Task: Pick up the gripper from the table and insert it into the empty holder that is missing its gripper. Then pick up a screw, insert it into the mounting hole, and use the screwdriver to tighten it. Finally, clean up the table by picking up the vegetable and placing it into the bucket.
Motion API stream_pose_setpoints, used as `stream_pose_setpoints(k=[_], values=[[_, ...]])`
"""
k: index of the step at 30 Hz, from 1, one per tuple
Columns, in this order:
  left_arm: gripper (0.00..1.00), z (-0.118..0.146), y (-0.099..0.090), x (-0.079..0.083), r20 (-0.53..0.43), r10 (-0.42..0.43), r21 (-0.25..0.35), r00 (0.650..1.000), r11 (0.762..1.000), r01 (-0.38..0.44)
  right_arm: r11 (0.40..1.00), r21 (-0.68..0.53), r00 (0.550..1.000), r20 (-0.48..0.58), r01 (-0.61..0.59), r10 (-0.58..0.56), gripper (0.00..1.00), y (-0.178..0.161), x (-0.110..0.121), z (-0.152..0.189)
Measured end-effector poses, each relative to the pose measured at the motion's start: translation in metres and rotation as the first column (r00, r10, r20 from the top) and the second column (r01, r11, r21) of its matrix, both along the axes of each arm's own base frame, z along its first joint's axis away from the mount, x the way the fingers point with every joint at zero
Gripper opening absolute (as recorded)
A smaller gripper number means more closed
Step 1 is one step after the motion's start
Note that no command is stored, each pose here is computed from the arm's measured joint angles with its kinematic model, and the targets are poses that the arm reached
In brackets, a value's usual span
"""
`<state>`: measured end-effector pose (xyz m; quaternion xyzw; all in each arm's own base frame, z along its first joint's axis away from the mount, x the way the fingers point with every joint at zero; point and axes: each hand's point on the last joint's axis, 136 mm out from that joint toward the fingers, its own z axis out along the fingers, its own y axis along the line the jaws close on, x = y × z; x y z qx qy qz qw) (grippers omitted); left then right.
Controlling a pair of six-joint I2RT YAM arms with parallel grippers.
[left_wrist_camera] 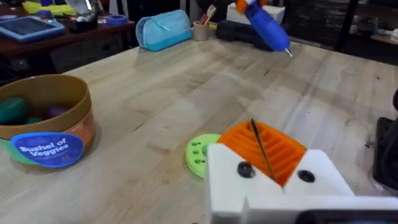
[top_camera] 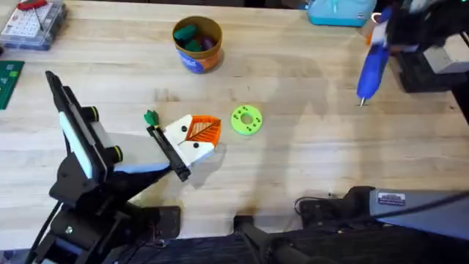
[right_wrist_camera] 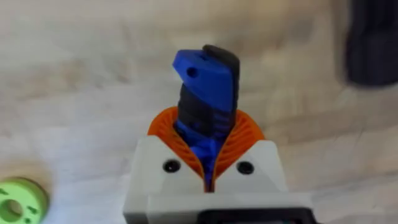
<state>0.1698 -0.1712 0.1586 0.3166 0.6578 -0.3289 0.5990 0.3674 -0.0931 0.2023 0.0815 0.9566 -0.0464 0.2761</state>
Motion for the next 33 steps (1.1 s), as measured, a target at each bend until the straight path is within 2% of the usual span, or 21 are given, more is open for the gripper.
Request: stream_pose_setpoints(k=[2, 5, 8, 12, 15, 20, 23, 25, 30, 33], values=[[0.016, 0.000, 0.000, 0.000, 0.000, 0.000, 0.000, 1.000, 1.000, 0.000, 0.999, -0.010, 0.994, 0.106, -0.037, 0.038, 0.024, 0.011, 0.011, 0.041], [0.016, 0.000, 0.000, 0.000, 0.000, 0.000, 0.000, 1.000, 1.000, 0.000, 0.993, -0.006, 0.959, 0.258, -0.117, 0.114, 0.024, 0.034, 0.026, 0.101], [0.016, 0.000, 0.000, 0.000, 0.000, 0.000, 0.000, 1.000, 1.000, 0.000, 0.980, -0.006, 0.907, 0.378, -0.201, 0.188, 0.024, 0.059, 0.035, 0.148], [0.016, 0.000, 0.000, 0.000, 0.000, 0.000, 0.000, 1.000, 1.000, 0.000, 0.950, -0.028, 0.810, 0.515, -0.310, 0.279, 0.024, 0.093, 0.043, 0.201], [0.016, 0.000, 0.000, 0.000, 0.000, 0.000, 0.000, 1.000, 1.000, 0.000, 0.912, -0.057, 0.697, 0.626, -0.406, 0.349, 0.024, 0.122, 0.045, 0.244], [0.016, 0.000, 0.000, 0.000, 0.000, 0.000, 0.000, 1.000, 1.000, 0.000, 0.824, -0.114, 0.442, 0.798, -0.555, 0.409, 0.024, 0.166, 0.040, 0.314], [0.016, 0.000, 0.000, 0.000, 0.000, 0.000, 0.000, 1.000, 1.000, 0.000, 0.756, -0.142, 0.314, 0.849, -0.639, 0.425, 0.024, 0.189, 0.030, 0.341], [0.016, 0.000, 0.000, 0.000, 0.000, 0.000, 0.000, 1.000, 1.000, 0.000, 0.711, -0.154, 0.258, 0.862, -0.686, 0.436, 0.024, 0.202, 0.023, 0.349], [0.016, 0.000, 0.000, 0.000, 0.000, 0.000, 0.000, 1.000, 1.000, 0.000, 0.606, -0.171, 0.163, 0.875, -0.777, 0.456, 0.024, 0.237, 0.007, 0.358], [0.016, 0.000, 0.000, 0.000, 0.000, 0.000, 0.000, 1.000, 1.000, 0.000, 0.540, -0.206, 0.081, 0.884, -0.816, 0.460, 0.024, 0.257, -0.002, 0.364]])
